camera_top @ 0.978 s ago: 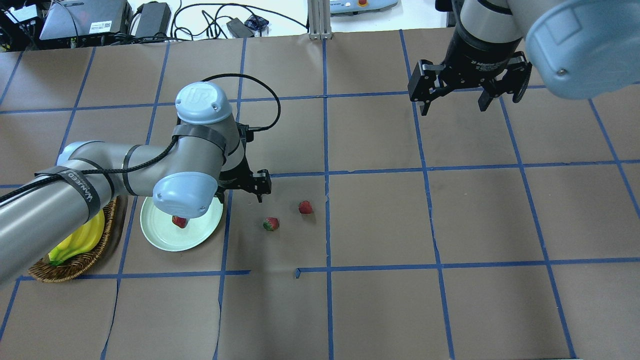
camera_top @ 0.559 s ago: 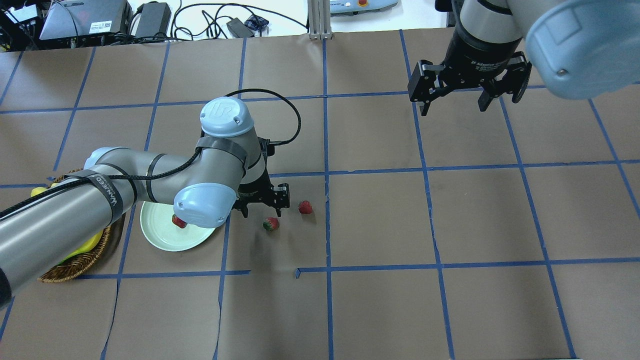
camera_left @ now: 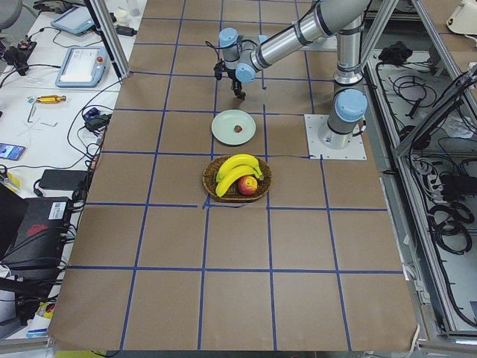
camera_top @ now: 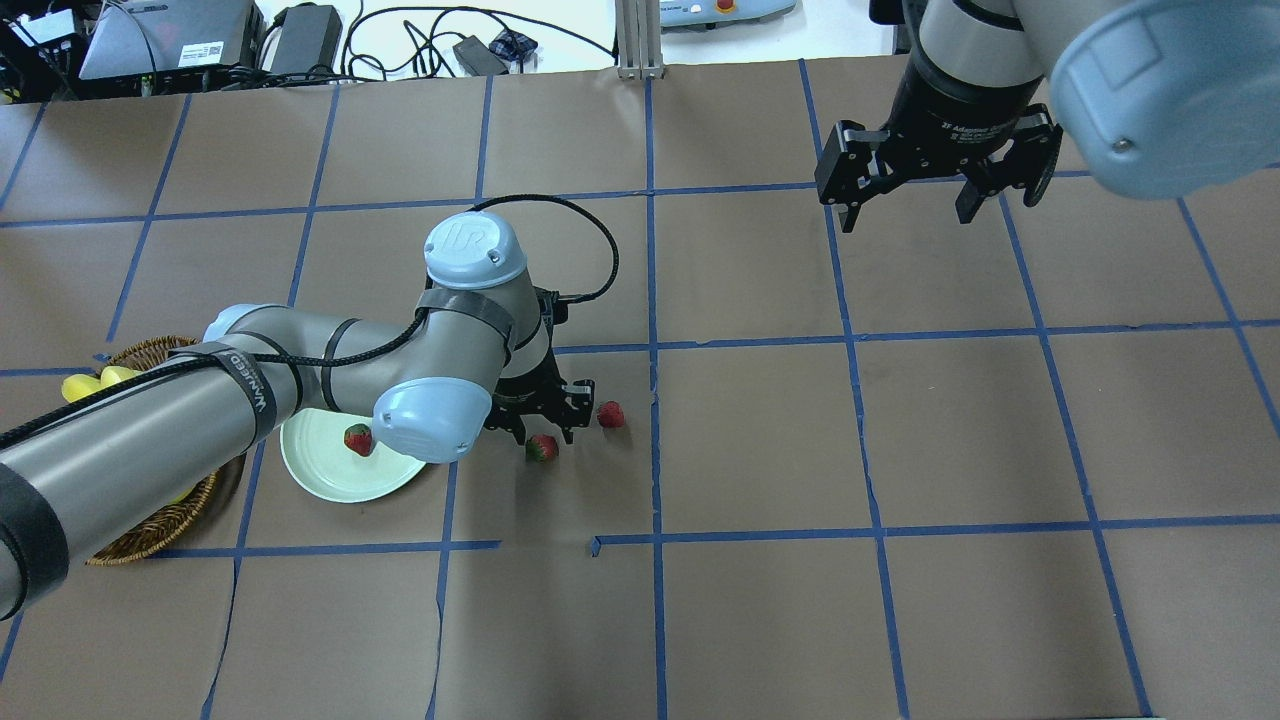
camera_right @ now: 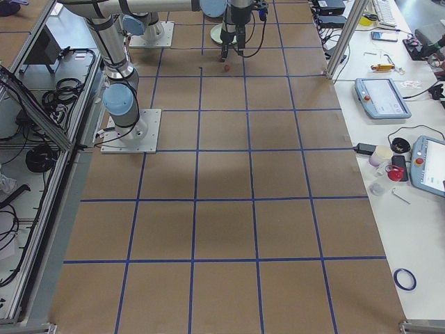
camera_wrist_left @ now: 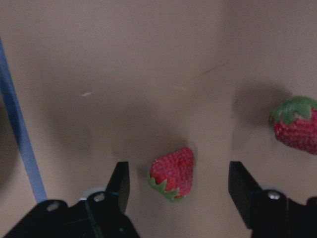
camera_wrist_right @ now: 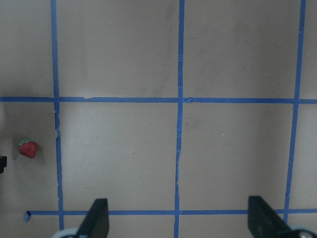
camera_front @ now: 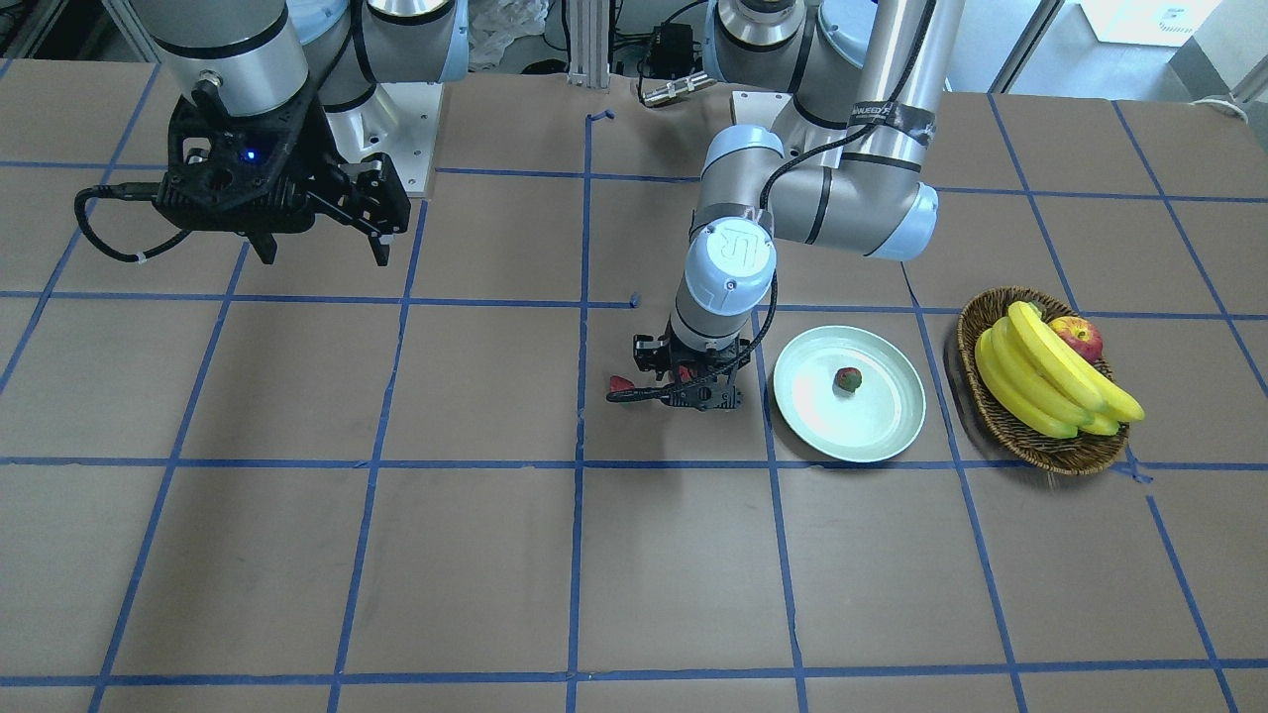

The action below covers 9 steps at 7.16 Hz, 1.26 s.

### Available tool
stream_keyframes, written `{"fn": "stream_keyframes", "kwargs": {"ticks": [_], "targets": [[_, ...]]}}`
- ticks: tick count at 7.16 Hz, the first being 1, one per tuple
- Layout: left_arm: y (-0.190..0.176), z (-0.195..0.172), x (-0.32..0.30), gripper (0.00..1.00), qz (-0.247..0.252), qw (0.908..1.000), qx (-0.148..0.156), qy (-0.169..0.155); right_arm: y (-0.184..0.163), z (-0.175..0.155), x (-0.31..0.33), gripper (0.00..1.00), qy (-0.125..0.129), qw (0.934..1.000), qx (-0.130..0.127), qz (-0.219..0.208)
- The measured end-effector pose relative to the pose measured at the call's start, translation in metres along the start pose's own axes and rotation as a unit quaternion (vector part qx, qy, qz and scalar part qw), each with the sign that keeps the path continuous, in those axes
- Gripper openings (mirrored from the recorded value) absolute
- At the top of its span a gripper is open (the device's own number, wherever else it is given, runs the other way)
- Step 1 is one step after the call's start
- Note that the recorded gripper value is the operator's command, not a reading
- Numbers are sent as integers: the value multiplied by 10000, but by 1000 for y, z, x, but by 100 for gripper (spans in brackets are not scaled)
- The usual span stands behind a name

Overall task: Collect all strawberries into plate
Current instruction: 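Move the left gripper to the next strawberry and grasp it, then carry the strawberry over the plate and open the left gripper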

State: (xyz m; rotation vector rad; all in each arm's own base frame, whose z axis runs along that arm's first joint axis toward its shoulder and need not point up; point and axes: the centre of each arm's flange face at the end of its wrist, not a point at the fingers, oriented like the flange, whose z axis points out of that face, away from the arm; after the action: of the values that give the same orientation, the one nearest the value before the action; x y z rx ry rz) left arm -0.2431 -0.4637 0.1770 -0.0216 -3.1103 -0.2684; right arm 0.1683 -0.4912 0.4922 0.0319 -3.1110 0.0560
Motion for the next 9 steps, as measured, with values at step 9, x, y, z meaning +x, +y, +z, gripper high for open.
{"fn": "stream_keyframes", "kwargs": {"ticks": [9], "targets": [[-24,-61,-81,31,393,9989,50,-257,0,0,0,100,0,10000,2,-2]]}}
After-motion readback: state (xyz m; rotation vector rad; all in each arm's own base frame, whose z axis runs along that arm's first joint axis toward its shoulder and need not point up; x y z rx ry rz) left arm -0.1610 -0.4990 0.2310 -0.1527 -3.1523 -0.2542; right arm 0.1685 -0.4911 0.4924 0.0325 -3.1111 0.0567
